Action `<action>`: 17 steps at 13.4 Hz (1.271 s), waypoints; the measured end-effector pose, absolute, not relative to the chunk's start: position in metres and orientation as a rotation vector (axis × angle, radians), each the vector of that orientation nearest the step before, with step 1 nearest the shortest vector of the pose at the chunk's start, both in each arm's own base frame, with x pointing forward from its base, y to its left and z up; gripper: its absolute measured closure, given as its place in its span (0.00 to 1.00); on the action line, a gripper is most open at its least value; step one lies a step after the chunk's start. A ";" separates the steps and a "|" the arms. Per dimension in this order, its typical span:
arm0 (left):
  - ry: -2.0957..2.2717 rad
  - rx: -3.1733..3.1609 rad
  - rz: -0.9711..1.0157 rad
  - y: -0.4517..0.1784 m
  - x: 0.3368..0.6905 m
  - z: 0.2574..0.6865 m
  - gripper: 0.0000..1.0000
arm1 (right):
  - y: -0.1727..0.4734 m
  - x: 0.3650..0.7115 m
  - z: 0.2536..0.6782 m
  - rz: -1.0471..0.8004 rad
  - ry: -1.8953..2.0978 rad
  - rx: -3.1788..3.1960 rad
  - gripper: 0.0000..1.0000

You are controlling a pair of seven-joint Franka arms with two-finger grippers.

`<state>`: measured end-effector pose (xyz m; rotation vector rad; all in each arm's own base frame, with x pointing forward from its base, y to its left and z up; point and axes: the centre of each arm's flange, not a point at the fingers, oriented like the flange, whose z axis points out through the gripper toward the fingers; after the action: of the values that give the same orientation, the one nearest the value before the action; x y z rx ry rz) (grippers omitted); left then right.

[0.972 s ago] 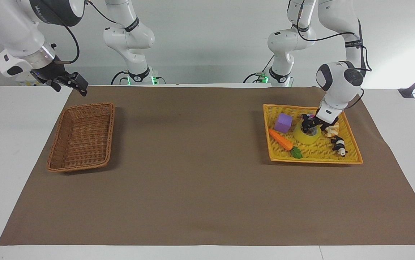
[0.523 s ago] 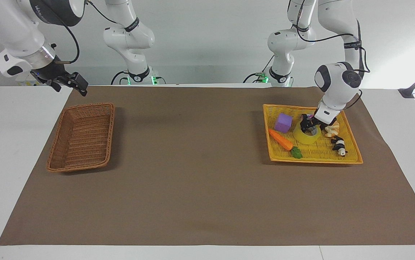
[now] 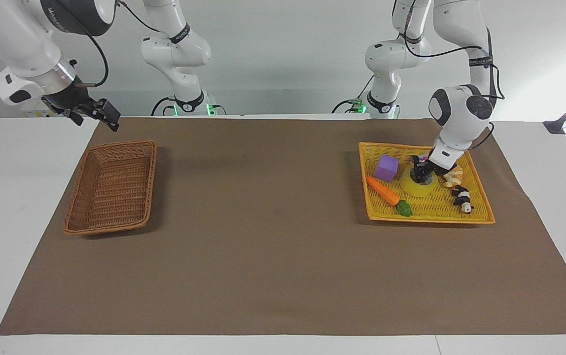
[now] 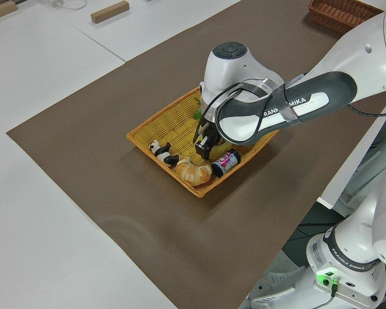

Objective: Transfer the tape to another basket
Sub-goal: 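Lift the tape roll with the left gripper toward the table center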

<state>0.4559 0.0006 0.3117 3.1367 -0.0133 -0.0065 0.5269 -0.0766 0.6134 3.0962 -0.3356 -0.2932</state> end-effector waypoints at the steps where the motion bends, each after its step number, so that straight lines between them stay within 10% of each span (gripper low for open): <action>1: -0.029 3.137 0.010 -0.001 0.461 0.318 0.78 | -0.077 0.527 0.613 -0.293 -0.336 3.096 0.00; 9: -0.079 2.987 0.015 -0.081 0.526 0.521 0.78 | -0.077 0.527 0.613 -0.293 -0.336 3.096 0.00; 17: -0.069 2.842 0.044 -0.239 0.494 0.534 0.78 | -0.077 0.527 0.613 -0.293 -0.336 3.096 0.00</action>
<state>0.4937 -0.2390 0.5335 2.8421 -0.0692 0.0440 0.5269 -0.0766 0.6133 3.0962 -0.3356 -0.2933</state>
